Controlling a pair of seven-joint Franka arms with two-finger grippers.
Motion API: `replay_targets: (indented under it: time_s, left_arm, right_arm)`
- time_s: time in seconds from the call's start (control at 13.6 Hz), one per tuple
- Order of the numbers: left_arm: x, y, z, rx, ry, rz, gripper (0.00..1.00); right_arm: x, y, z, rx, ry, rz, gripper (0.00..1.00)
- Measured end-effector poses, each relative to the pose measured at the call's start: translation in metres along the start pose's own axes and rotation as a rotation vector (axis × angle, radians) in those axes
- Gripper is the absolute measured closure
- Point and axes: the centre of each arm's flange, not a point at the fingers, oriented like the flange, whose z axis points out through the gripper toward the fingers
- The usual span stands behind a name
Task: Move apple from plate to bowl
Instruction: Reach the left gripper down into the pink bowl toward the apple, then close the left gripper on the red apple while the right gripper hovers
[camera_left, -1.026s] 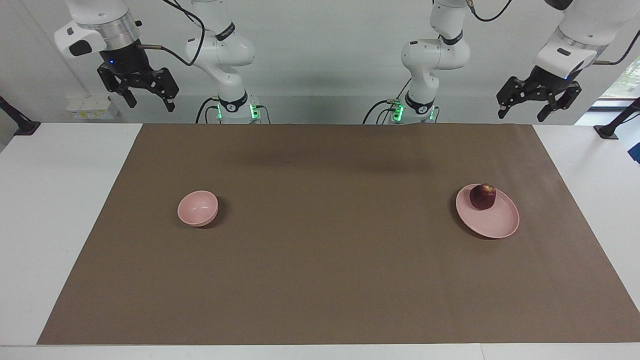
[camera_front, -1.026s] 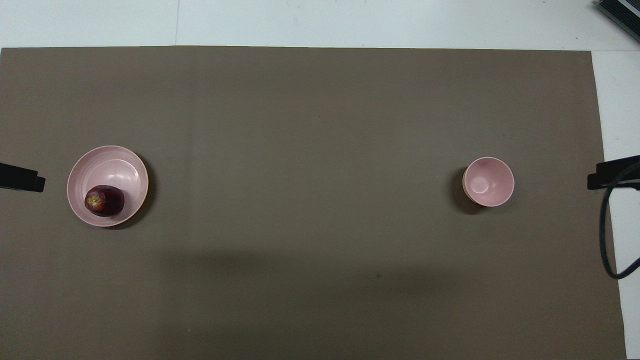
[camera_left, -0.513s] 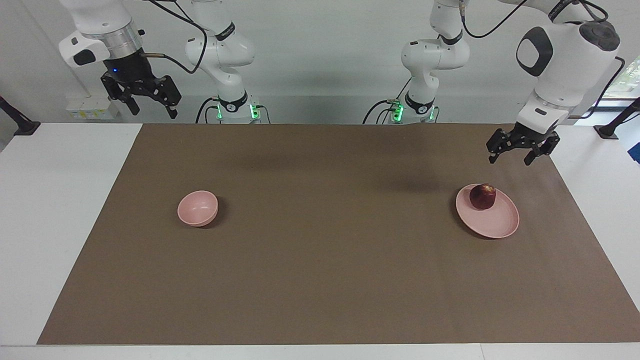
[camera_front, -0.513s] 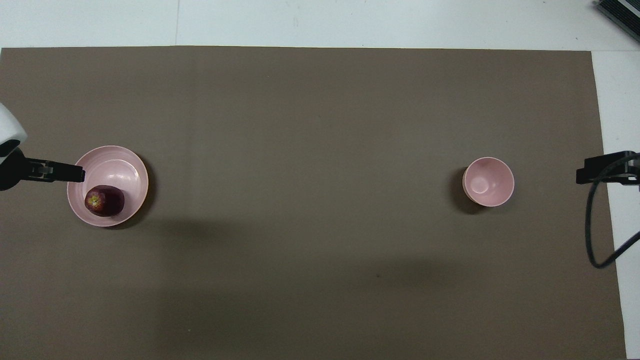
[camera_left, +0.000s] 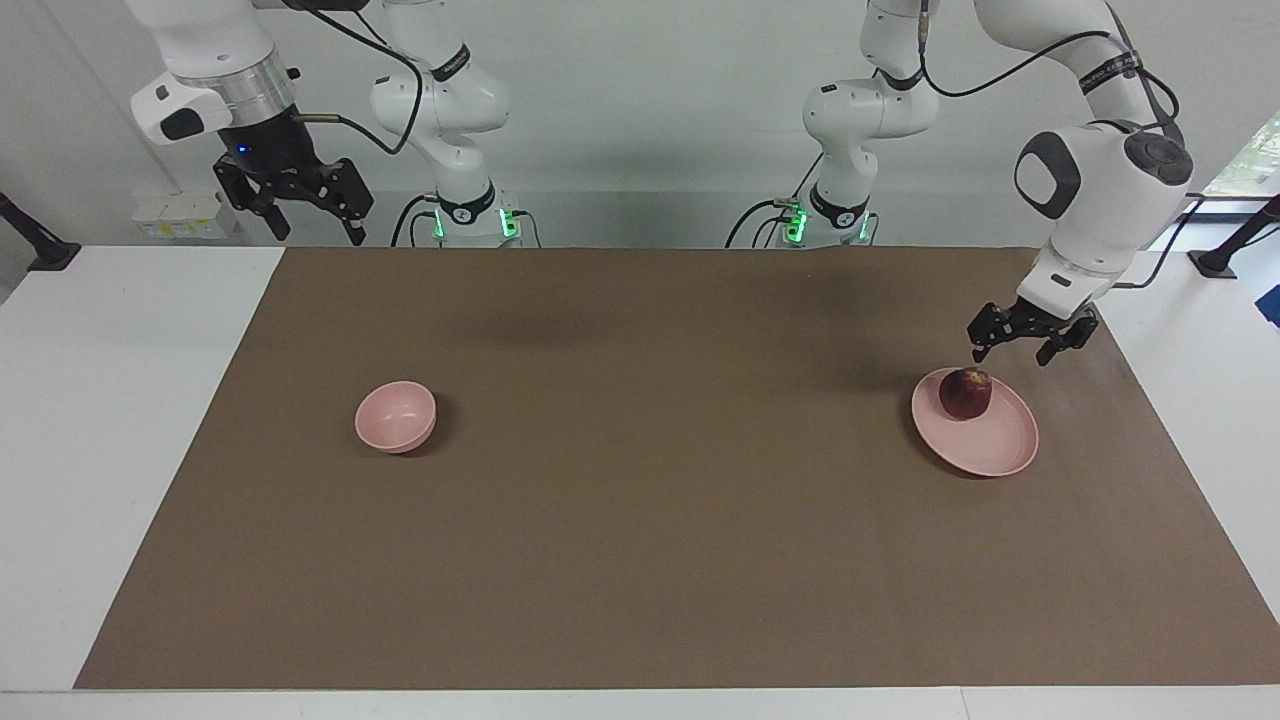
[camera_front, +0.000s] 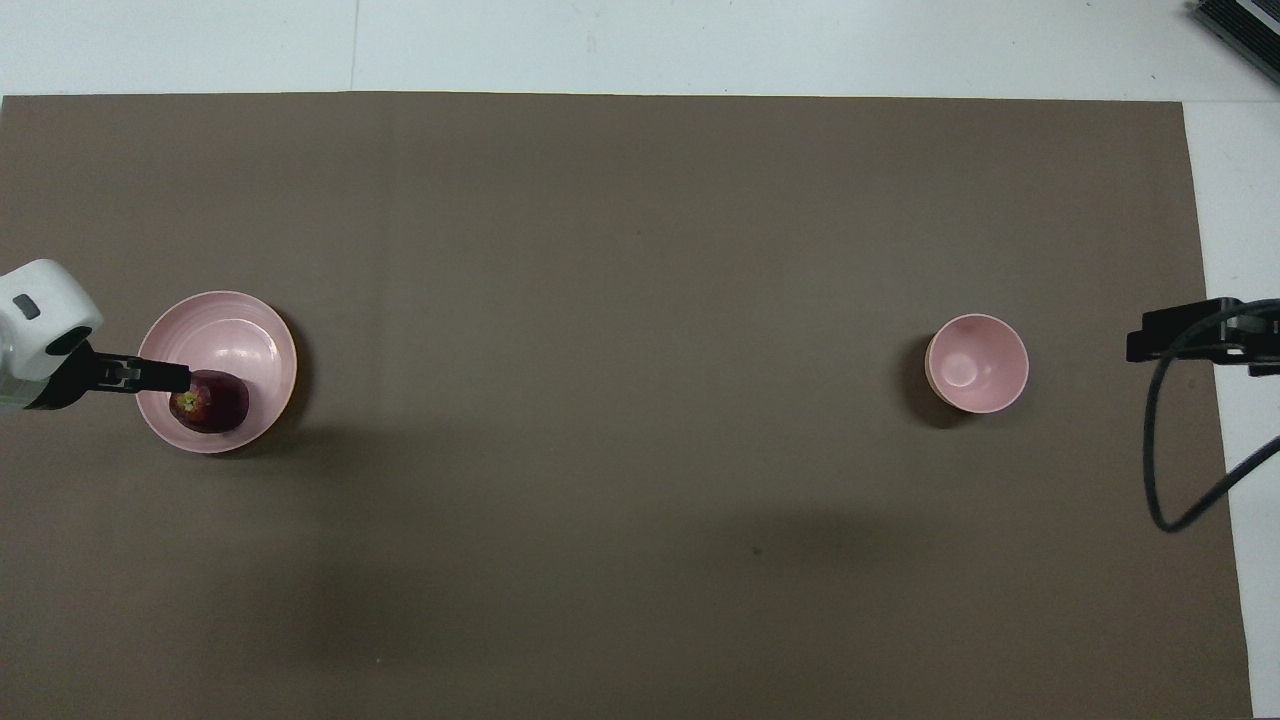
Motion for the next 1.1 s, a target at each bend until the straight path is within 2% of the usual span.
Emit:
replay_targets:
  time_s: [0.37, 0.66, 0.88, 1.1]
  left_arm:
    - [-0.004, -0.007, 0.038, 0.001, -0.008, -0.013, 0.00]
    - [-0.014, -0.008, 0.068, 0.000, -0.010, -0.020, 0.00]
    - [-0.018, -0.001, 0.076, -0.009, -0.011, -0.019, 0.00]
    - [-0.019, 0.004, 0.079, -0.012, -0.012, -0.009, 0.00]
  right_arm:
    - [0.002, -0.005, 0.006, 0.022, 0.003, -0.004, 0.00]
    - [0.014, -0.043, 0.046, 0.075, 0.037, -0.036, 0.00]
    - [0.019, -0.069, 0.076, 0.072, 0.011, -0.053, 0.00]
    - [0.023, -0.071, 0.088, 0.068, -0.001, -0.054, 0.00]
